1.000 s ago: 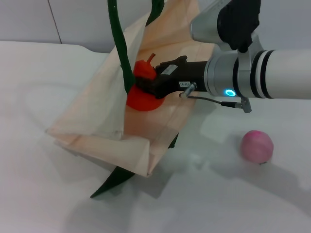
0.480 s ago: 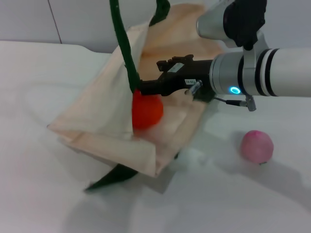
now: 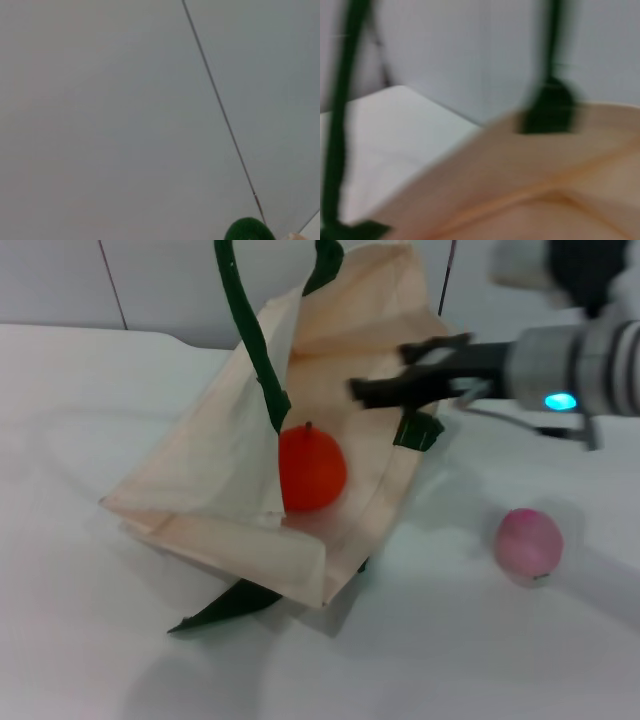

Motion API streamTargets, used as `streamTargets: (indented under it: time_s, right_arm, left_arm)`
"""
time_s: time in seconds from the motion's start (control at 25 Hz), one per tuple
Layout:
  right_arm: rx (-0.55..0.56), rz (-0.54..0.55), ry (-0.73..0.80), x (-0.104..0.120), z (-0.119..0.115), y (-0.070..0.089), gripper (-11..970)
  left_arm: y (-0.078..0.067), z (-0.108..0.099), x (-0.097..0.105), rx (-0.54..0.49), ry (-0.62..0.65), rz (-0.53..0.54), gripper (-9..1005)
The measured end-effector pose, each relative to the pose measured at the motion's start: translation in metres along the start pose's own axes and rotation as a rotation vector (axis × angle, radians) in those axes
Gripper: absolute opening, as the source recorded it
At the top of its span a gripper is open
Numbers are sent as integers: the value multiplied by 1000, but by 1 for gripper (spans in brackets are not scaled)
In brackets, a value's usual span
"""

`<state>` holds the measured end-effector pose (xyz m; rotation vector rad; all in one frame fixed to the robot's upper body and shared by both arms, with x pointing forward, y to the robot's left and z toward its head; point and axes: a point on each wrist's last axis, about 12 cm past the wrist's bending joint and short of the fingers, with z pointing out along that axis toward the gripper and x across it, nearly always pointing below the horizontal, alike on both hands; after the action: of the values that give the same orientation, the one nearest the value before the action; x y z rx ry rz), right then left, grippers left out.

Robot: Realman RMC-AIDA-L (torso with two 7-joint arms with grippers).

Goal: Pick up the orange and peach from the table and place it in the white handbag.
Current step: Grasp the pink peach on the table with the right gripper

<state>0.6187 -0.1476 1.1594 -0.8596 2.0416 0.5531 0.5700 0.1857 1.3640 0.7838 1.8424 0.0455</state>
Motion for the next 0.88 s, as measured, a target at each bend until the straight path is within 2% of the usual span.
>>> streamTargets:
  time_s: [0.28, 0.6, 0.88]
  right_arm:
    - [105, 80, 13, 16, -57, -39, 890]
    - [87, 132, 120, 35, -75, -47, 889]
    - [71, 155, 278, 55, -80, -45, 889]
  left_arm:
    - [3, 0, 2, -18, 2, -3, 129]
    - [10, 0, 7, -77, 35, 1, 129]
    - [10, 0, 7, -80, 39, 2, 129]
